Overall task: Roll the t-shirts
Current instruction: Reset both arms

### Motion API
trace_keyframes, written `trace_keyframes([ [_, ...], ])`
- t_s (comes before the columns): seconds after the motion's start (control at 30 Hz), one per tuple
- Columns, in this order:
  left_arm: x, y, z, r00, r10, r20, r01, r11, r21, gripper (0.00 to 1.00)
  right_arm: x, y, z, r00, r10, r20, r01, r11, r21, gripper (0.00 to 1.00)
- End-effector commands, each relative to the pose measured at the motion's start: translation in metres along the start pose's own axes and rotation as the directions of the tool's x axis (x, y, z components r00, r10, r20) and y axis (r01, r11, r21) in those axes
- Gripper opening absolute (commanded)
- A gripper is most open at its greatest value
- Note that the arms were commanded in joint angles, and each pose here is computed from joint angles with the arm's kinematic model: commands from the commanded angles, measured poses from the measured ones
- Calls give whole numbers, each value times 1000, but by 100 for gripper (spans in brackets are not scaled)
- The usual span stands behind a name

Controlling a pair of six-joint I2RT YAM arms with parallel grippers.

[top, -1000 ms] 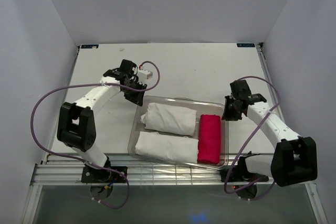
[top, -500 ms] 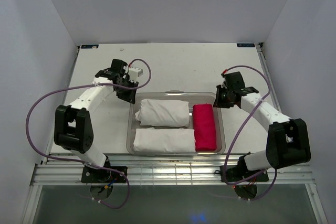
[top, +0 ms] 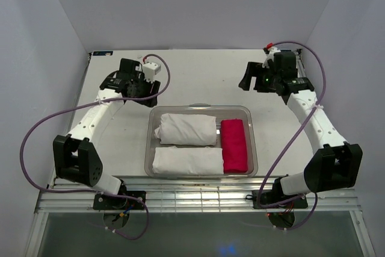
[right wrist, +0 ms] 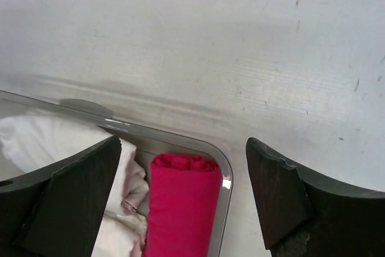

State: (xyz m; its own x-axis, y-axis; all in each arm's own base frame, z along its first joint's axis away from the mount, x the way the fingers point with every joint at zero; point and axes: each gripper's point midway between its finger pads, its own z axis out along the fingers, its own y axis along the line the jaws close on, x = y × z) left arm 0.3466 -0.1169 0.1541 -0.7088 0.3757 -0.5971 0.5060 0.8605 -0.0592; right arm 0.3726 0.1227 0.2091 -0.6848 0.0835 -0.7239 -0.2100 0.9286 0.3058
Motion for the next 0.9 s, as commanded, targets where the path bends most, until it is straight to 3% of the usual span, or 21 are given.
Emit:
trace_keyframes([
  [0.0, -57, 29, -36, 981, -11, 194, 42, 987, -154, 69, -29, -5, -12, 999, 38, 26, -36, 996, -84, 90],
  [0.1, -56, 87, -42, 977, -77, 199, 144, 927, -345, 70, -43, -49, -15, 981, 189, 36, -186, 980, -73, 90],
  [0.13, -51, 118, -51, 962, -151, 228, 232, 892, -389, 70, -44, -63, -15, 978, 206, 45, -204, 978, -39, 90],
  [0.2, -30, 161, -60, 934, -260, 247, 345, 839, -421, 69, -47, -113, -21, 964, 247, 96, -258, 959, 117, 90],
  [0.3, -5, 193, -66, 916, -313, 252, 398, 788, -469, 69, -43, -164, -33, 953, 266, 148, -299, 908, 293, 90],
  [0.57, 57, 218, -68, 872, -431, 233, 488, 717, -498, 69, -39, -175, -44, 969, 195, 151, -235, 915, 329, 90],
  [0.87, 69, 208, -55, 880, -426, 210, 473, 752, -459, 69, -36, -171, -38, 963, 201, 181, -247, 924, 291, 90],
])
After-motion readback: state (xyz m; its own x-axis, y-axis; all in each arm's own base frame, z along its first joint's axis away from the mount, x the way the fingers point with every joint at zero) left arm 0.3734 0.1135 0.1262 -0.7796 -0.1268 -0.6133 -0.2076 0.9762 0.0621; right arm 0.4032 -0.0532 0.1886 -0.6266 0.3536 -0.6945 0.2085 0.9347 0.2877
